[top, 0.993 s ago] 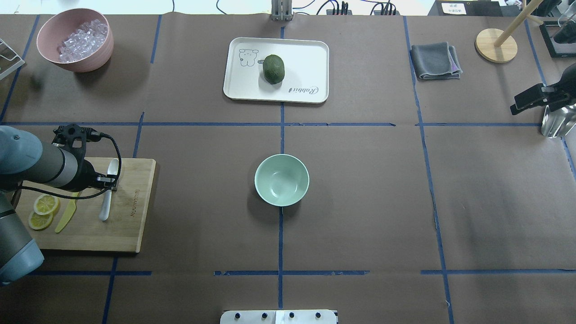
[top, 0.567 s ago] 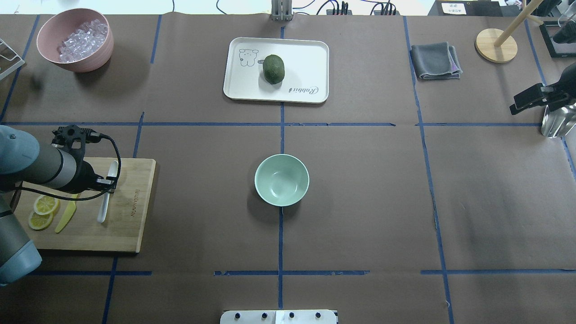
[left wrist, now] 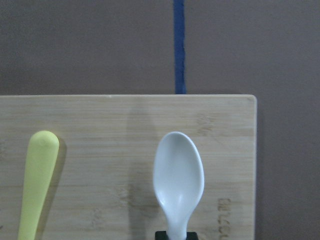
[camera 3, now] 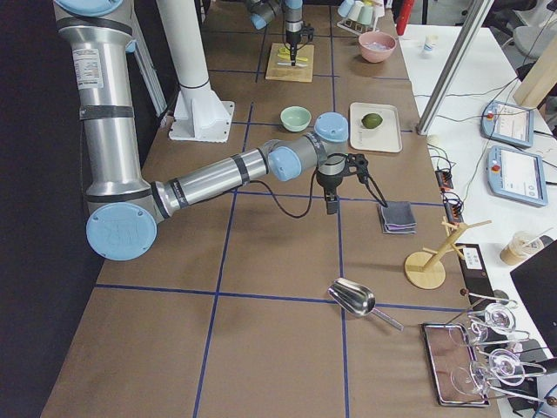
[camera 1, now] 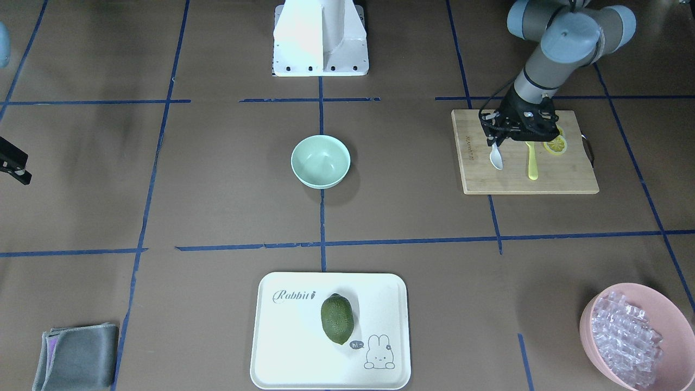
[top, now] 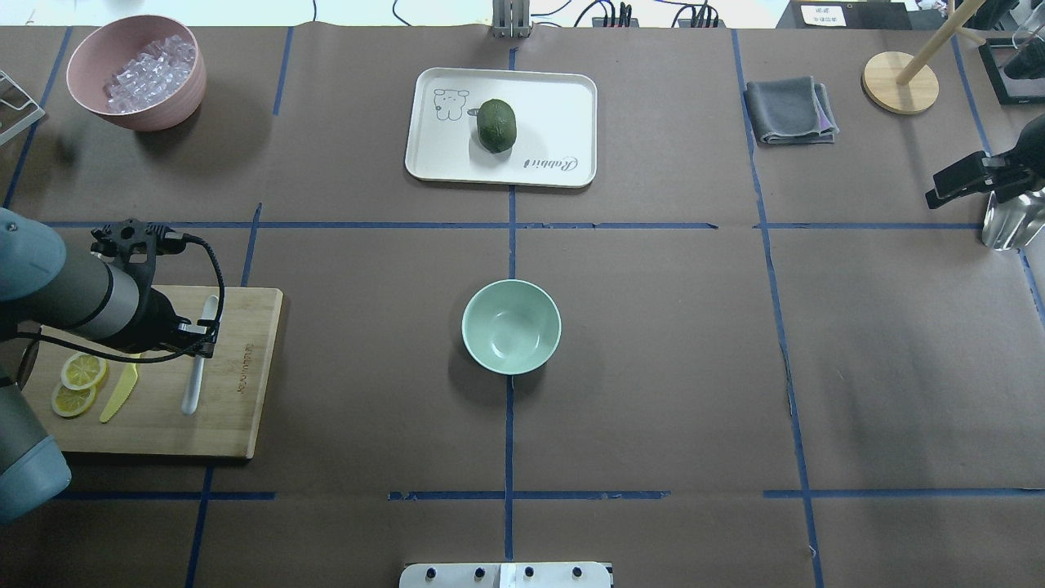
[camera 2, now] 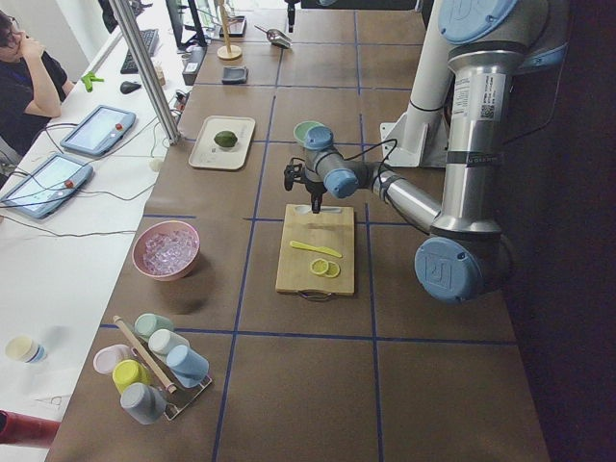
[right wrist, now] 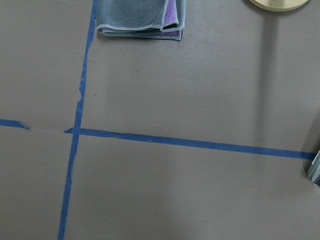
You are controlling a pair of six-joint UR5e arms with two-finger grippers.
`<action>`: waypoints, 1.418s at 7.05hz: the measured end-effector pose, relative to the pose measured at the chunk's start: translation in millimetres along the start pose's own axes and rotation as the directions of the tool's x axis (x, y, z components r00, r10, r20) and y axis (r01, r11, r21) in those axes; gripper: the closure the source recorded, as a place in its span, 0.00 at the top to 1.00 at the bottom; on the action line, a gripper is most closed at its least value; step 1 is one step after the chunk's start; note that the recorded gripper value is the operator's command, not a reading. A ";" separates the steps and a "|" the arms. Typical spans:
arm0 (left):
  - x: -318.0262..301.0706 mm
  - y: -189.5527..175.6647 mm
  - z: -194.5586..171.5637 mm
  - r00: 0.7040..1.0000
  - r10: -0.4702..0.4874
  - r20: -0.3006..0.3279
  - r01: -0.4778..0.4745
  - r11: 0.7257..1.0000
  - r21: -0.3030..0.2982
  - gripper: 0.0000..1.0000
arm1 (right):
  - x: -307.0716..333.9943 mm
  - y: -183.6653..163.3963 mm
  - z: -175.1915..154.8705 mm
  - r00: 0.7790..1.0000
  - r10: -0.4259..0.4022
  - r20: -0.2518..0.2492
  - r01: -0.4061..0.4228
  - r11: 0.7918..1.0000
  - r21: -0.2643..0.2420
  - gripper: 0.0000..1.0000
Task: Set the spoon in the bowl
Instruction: 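Carry the white spoon with the left gripper and lower it into the green bowl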
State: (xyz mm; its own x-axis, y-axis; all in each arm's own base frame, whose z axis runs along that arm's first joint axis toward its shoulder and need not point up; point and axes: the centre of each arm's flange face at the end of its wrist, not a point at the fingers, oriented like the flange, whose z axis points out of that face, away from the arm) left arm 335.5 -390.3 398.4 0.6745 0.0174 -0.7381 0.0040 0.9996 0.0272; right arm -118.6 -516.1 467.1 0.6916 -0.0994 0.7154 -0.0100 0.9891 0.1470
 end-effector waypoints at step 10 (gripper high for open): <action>366.0 -4.3 -20.1 0.992 -0.081 -0.101 0.074 0.995 -0.068 0.00 | 154.2 20.2 11.5 0.996 -0.079 0.029 0.081 0.995 -0.066 1.00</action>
State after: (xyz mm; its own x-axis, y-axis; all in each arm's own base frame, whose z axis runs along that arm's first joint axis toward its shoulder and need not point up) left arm 567.5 -387.8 114.6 0.5935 -0.0613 -0.8025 0.0037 0.9973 -0.0734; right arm -20.4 -512.7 588.3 0.6687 -0.1802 0.7214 0.0936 0.9829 0.1587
